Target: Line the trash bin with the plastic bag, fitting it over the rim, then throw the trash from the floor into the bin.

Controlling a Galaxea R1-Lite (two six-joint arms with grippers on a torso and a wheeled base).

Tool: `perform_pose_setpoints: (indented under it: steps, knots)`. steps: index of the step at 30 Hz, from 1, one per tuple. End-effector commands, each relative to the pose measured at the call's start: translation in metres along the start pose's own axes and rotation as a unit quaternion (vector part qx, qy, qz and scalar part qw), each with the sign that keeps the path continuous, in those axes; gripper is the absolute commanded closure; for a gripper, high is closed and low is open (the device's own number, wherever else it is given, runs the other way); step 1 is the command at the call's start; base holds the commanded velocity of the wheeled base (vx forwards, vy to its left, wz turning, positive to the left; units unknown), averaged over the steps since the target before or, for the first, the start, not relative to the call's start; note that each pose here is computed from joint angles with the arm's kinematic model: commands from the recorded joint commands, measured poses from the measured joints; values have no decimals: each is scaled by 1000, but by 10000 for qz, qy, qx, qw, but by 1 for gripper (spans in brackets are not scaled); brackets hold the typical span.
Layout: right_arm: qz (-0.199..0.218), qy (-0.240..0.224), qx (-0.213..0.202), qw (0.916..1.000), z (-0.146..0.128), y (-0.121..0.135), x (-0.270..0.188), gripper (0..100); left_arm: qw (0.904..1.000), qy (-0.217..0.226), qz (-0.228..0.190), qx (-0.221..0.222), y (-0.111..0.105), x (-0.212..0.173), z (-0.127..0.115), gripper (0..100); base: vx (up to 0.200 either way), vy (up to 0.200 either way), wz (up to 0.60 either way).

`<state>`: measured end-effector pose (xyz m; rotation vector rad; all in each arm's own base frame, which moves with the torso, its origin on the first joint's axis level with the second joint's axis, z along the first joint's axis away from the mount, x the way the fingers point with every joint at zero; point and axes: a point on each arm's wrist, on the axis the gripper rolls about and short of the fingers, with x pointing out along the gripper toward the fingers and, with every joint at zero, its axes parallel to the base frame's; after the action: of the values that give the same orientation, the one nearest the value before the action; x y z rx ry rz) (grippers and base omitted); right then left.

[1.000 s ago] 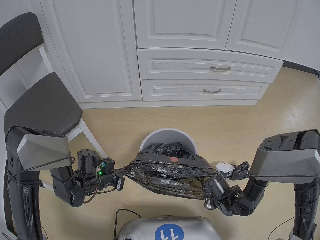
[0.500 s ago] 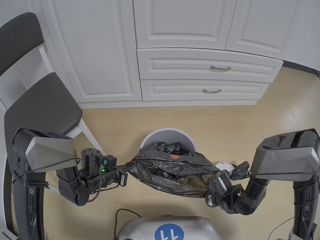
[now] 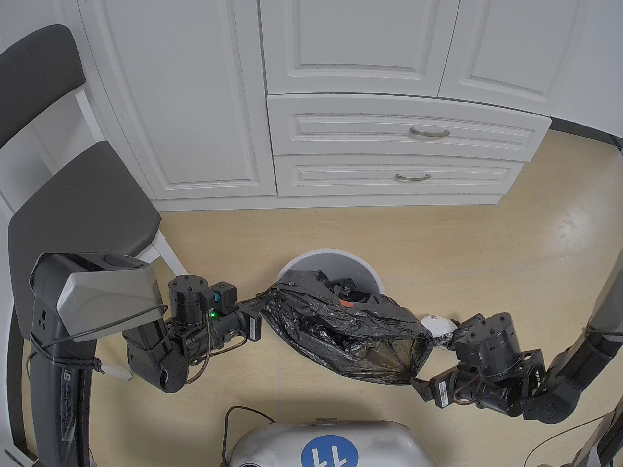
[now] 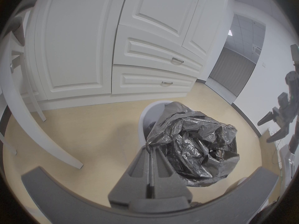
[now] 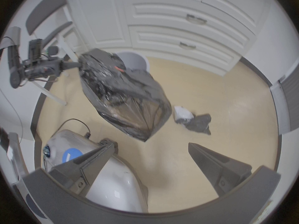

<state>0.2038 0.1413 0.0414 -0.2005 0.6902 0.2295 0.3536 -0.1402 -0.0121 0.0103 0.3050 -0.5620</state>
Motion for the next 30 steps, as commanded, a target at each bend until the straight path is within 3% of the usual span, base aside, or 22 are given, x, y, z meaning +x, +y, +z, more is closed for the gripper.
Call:
perform_pose_setpoints:
  steps: [1,4,5,9,14,15,19,30]
  knots:
    - [309,-1143,-293,9925,63,6,-6,0,9996,-199,194,-15,1,18,0,100,0,0,0]
    - [400,-1419,-676,9868,85,1,6,0,9995,-187,254,-29,3,16,0,100,0,0,0]
    - [556,-1586,-938,9813,97,0,15,0,9994,-189,277,-33,5,16,-1,100,0,0,0]
    - [914,-1833,-1236,9710,118,1,40,0,9990,-312,311,-51,5,16,0,100,0,0,0]
    - [1156,-1593,-1386,9706,112,11,73,0,9971,-316,693,-71,8,10,0,100,0,0,0]
    - [1186,-1518,-1437,9707,108,15,80,0,9966,-297,761,-87,11,7,0,0,0,0,0]
    - [1223,-1406,-1721,9673,97,26,103,0,9964,-274,799,-68,12,0,2,0,0,0,0]
    - [1180,-1433,-1723,9674,85,36,140,0,9960,-386,805,-28,10,-6,0,0,0,0,0]
